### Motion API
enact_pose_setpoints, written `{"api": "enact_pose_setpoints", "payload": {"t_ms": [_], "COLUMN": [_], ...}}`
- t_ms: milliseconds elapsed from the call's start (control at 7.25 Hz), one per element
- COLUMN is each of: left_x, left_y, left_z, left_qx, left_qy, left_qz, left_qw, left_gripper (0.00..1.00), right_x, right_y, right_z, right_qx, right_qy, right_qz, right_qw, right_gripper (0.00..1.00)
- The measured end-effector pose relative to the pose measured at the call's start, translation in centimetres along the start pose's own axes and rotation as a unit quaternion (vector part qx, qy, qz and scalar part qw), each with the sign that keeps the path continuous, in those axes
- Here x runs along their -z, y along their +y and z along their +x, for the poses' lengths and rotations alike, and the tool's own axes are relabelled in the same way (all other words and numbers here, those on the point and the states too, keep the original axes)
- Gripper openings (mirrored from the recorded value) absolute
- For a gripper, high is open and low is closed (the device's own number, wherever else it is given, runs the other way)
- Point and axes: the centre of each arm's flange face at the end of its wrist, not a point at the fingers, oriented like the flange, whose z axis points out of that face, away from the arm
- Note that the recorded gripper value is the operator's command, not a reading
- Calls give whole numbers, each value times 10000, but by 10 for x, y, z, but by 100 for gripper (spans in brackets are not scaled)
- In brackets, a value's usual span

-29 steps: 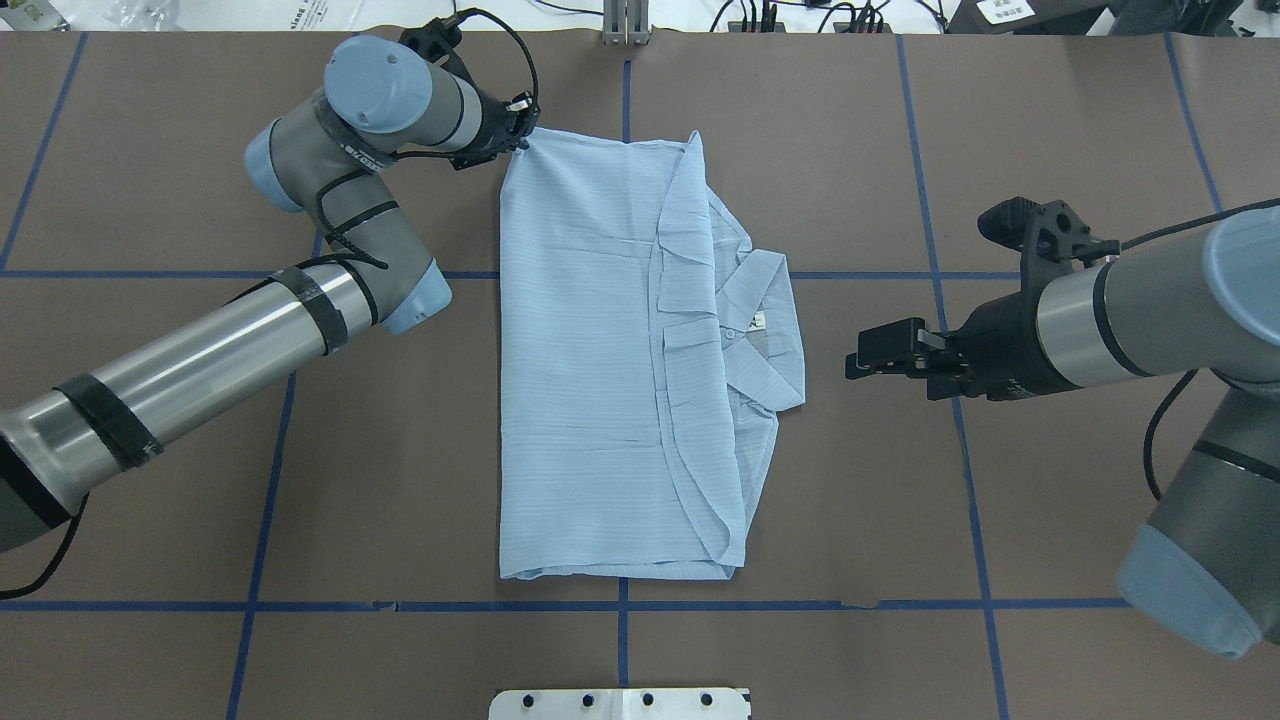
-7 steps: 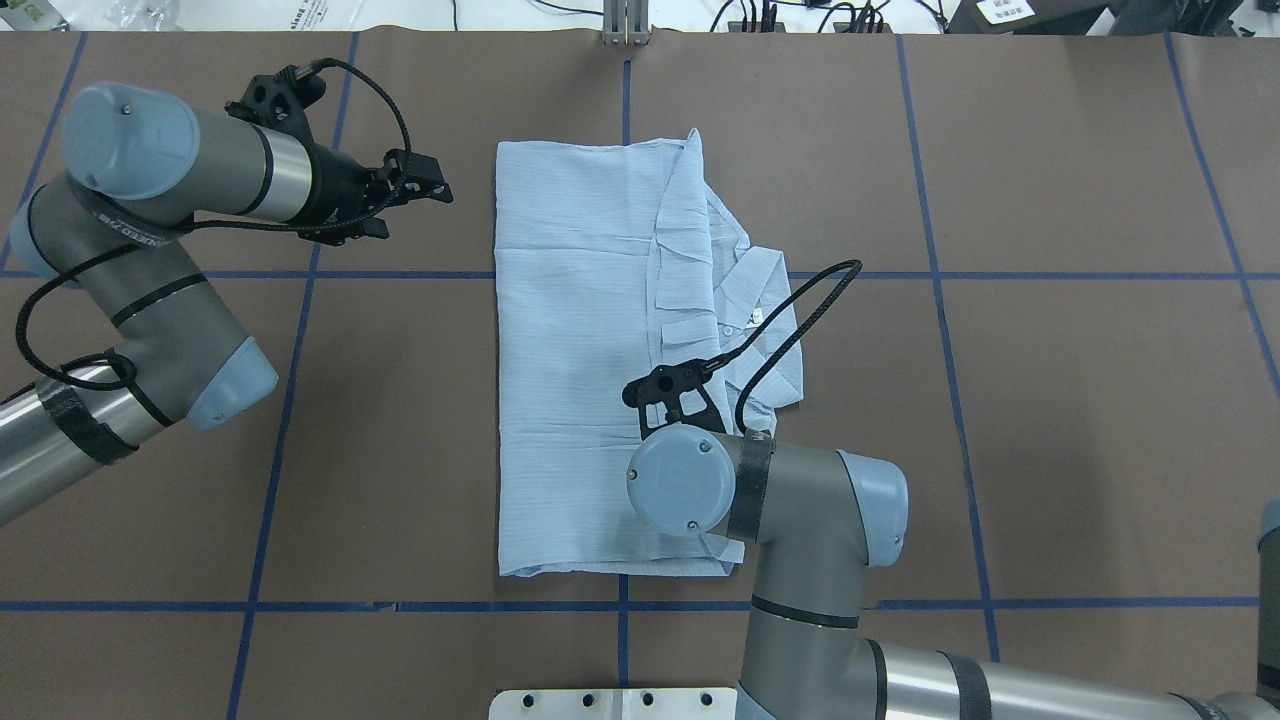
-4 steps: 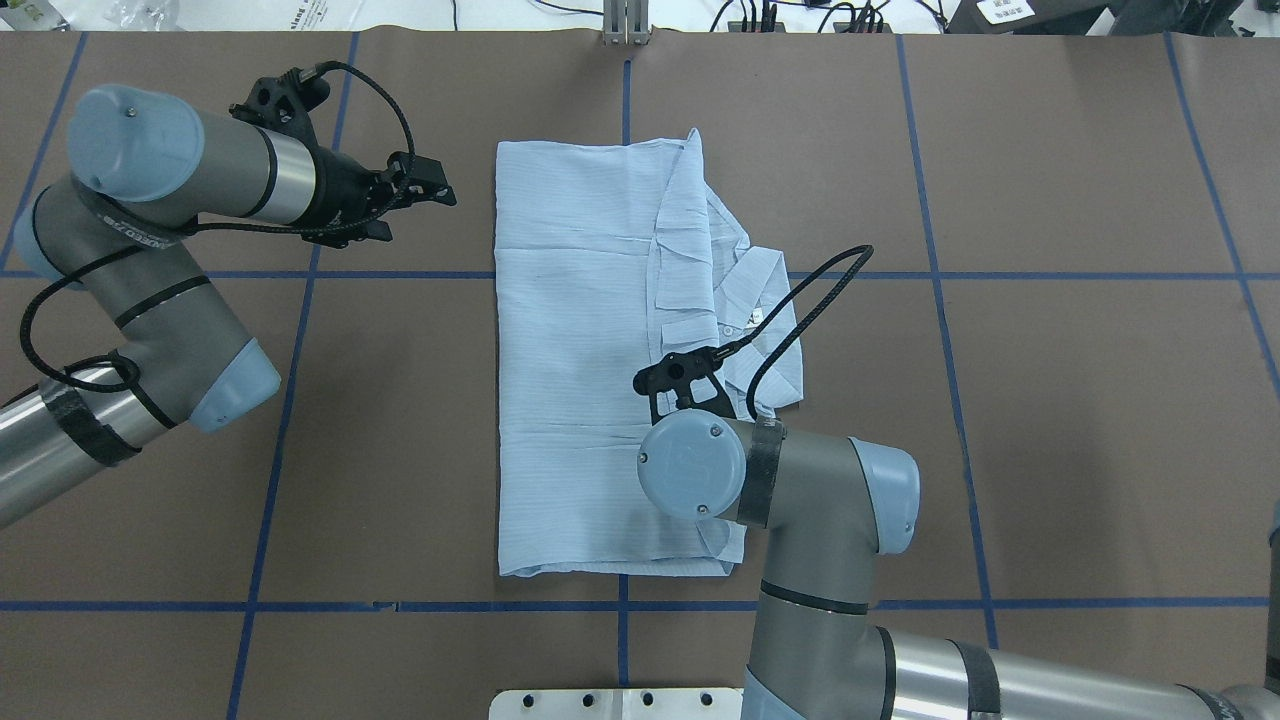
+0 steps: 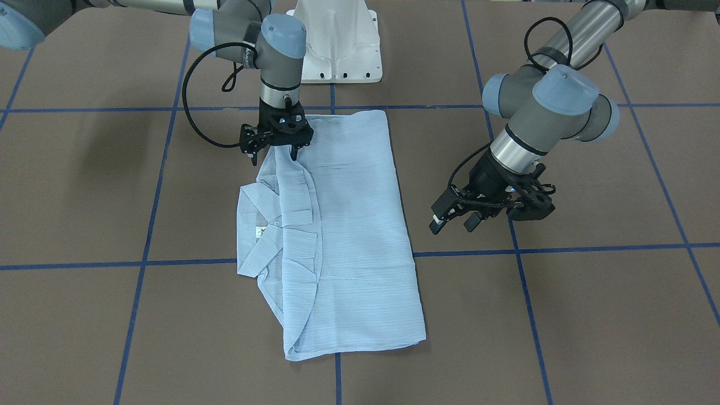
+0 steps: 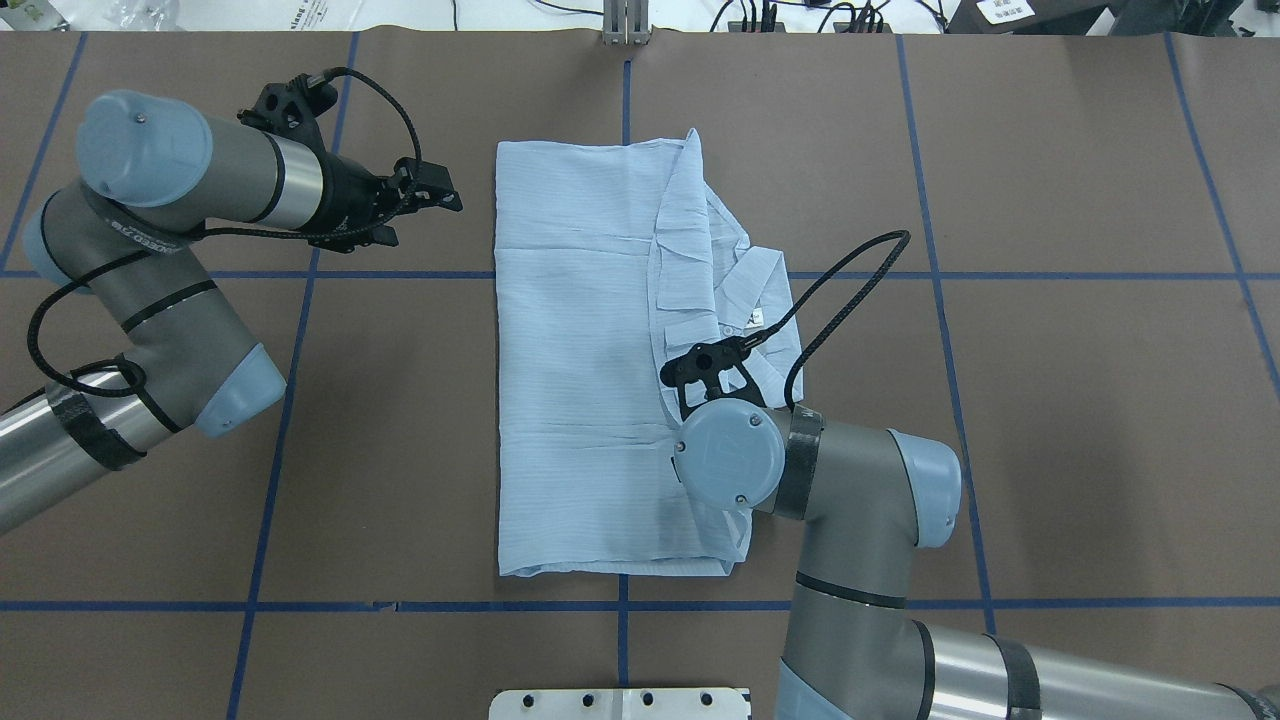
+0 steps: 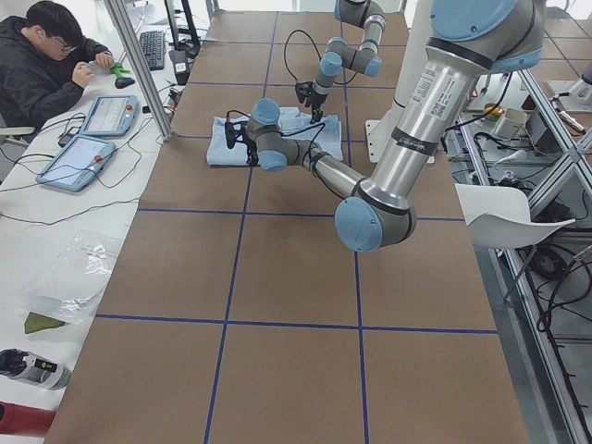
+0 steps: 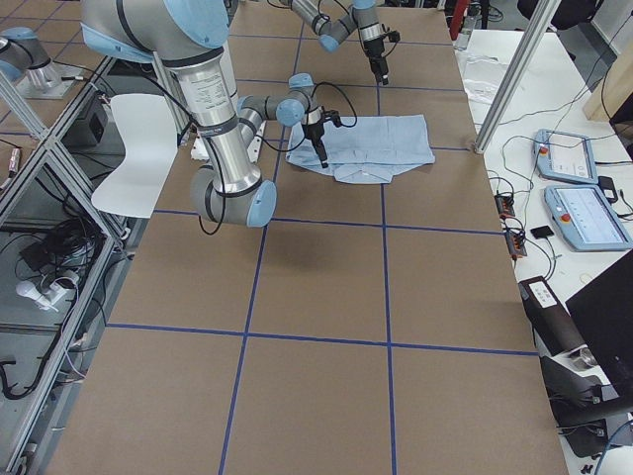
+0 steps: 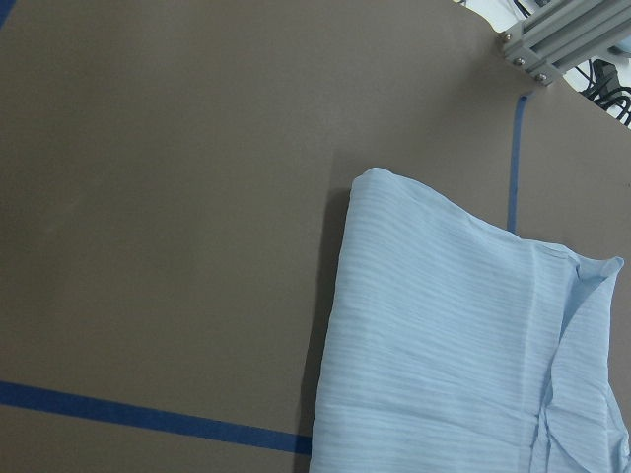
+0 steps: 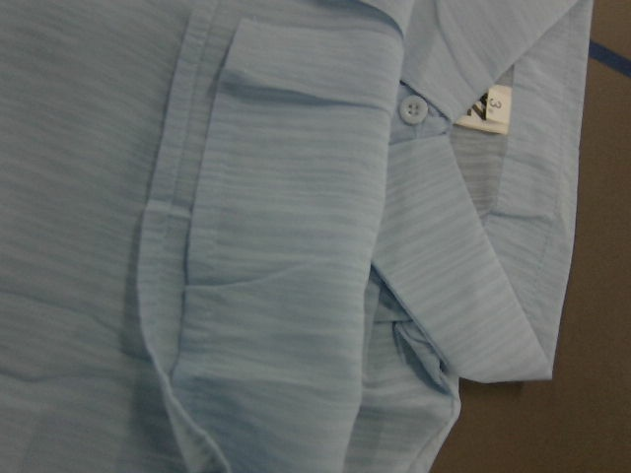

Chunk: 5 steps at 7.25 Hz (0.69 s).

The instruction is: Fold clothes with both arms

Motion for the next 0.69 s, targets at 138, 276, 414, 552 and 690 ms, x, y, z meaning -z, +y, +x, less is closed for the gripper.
{"api": "enact_pose_setpoints", "payload": {"t_ms": [138,276,414,552,690], "left_x": [0,0,0,0,-1], "left_y": [0,0,0,0,0], "left_z": [-2,-3,-3,-4,-4], "left_qx": [1,4,5,5,7], "left_qy": [-8,-15,-18,-20,-25], "left_qz": [-3,-7,-9,-10,-9], "left_qw": [10000,10000,10000,10000,10000], "left_gripper": [100,100,100,100,100], "right_x": [2,5,6,8,11], "right_y": [0,0,1,1,0], "right_z": [-1,-4,-7,-8,-9], "right_qx": [7,13,20,23,20], "right_qy": [-30,-70,-114,-155,-194], "right_qz": [8,13,16,22,37], "right_qw": [10000,10000,9999,9999,9998], "right_gripper": [96,79,51,24,16]}}
